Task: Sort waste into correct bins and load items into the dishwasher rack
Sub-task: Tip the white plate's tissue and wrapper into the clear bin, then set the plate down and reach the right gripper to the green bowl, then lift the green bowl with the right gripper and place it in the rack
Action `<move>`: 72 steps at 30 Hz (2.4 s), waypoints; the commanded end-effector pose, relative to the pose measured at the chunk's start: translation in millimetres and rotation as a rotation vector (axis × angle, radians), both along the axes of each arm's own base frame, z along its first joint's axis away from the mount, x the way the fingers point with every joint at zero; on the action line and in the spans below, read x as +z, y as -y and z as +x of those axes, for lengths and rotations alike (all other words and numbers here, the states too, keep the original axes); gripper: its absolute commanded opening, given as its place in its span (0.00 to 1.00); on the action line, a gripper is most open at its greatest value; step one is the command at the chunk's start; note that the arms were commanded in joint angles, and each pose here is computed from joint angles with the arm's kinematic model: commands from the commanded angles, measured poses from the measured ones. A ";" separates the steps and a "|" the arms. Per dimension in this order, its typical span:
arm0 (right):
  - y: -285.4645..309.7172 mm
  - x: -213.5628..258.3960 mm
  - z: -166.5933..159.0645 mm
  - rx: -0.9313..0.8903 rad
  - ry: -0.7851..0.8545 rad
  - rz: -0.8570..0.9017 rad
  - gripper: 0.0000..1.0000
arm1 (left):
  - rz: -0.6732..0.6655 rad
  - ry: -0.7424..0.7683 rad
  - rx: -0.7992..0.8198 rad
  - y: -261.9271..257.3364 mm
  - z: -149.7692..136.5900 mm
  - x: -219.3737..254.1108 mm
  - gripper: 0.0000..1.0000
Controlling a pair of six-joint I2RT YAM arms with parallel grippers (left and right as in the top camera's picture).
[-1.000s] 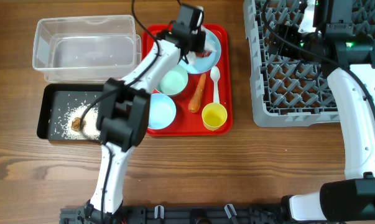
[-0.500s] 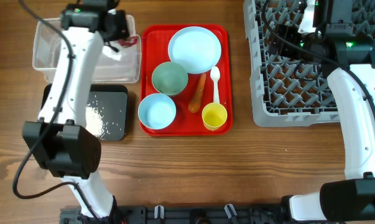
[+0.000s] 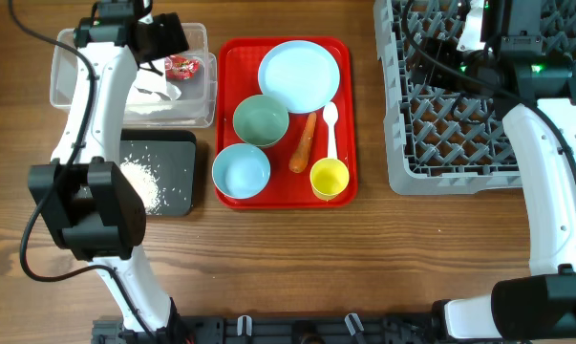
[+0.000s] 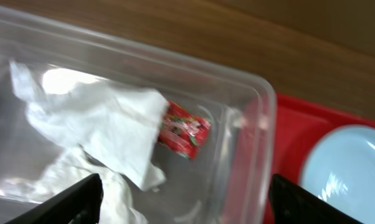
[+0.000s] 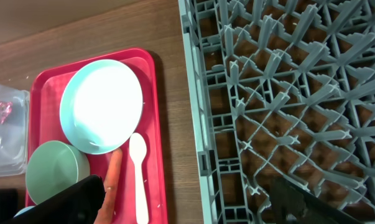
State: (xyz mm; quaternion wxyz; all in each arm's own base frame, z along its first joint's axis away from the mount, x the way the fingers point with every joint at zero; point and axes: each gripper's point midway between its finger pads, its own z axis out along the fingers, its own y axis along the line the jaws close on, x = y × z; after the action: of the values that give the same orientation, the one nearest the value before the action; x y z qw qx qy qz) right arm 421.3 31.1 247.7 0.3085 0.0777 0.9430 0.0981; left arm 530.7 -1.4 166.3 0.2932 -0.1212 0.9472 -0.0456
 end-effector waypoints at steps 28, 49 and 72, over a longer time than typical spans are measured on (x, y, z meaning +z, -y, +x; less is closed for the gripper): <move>-93.5 -17.8 25.6 0.236 0.027 0.167 0.88 | -0.045 -0.350 -0.313 155.4 -89.2 -61.6 0.75; -275.7 -222.6 -8.8 0.281 -0.394 0.249 0.27 | -0.073 -0.116 -0.035 24.0 -89.6 58.6 0.90; -65.8 33.5 41.4 -0.120 0.260 -0.180 0.04 | -0.073 -0.115 -0.036 24.2 -89.6 58.7 1.00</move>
State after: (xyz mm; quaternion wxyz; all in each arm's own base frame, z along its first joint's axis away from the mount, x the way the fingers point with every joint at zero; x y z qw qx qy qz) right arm 453.6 156.7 257.9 0.3803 0.0427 0.9145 0.1313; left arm 440.5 -26.9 227.2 0.2355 -0.1148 0.9619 -0.0786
